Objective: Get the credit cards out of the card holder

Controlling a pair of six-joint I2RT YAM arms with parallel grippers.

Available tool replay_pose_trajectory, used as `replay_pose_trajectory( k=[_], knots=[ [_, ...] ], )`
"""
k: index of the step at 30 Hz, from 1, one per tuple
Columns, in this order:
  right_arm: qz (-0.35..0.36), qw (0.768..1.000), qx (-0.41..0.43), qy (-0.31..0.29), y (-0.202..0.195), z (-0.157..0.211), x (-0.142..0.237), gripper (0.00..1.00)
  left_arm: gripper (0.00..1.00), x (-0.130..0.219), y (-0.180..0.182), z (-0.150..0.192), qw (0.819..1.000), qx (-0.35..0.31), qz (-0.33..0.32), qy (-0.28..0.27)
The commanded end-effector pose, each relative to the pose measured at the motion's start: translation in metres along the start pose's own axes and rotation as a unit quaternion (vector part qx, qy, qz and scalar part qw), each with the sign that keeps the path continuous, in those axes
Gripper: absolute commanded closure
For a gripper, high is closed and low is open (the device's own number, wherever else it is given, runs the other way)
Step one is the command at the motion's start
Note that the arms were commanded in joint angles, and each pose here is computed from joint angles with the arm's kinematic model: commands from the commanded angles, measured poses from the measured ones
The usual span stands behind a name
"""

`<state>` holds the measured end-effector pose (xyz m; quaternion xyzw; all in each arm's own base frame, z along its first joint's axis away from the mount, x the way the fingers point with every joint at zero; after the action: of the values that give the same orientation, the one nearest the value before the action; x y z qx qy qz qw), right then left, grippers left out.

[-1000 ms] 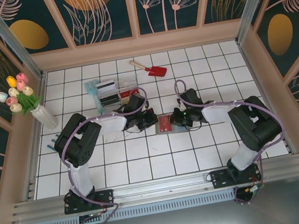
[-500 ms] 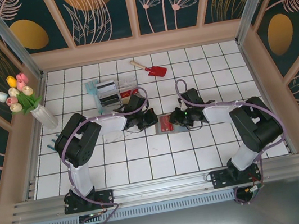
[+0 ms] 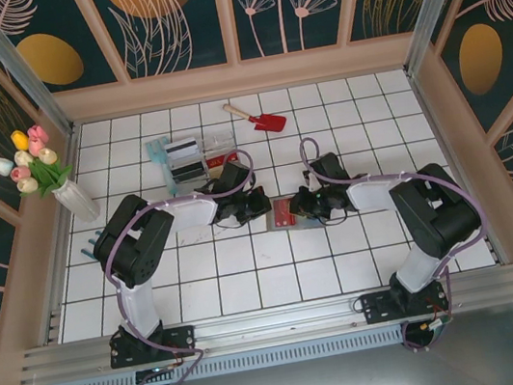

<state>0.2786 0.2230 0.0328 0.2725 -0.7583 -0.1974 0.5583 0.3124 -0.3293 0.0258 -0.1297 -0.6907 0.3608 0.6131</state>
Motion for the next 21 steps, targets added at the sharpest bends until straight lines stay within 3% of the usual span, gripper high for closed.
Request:
replay_pose_trajectory(
  k=[1, 12, 21],
  knots=[
    [-0.010, 1.000, -0.001, -0.004, -0.001, 0.000, 0.004, 0.88, 0.98, -0.005, 0.021, 0.005, 0.999, 0.002, -0.042, 0.003],
    [-0.005, 1.000, -0.009, -0.029, -0.021, 0.000, 0.032, 1.00, 0.94, -0.001, 0.018, 0.000, 0.999, -0.003, -0.042, -0.012],
    [-0.068, 0.993, 0.037, -0.093, 0.004, -0.022, 0.077, 1.00, 0.77, 0.019, -0.036, -0.012, 0.998, -0.059, 0.021, -0.031]
  ],
)
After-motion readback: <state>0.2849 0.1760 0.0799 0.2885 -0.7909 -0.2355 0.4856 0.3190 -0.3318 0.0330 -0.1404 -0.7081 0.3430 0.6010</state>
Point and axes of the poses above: each hand's point on the last joint's axis, 136 mm out from that joint toward the fingers, its own x axis back along the fingers, its own y axis along the line the jaws close on, z = x × y, the point moved 1 cm from there along x, back along the fingers, and after that the axes turned 15 degrees about x, right-handed, at the moved point
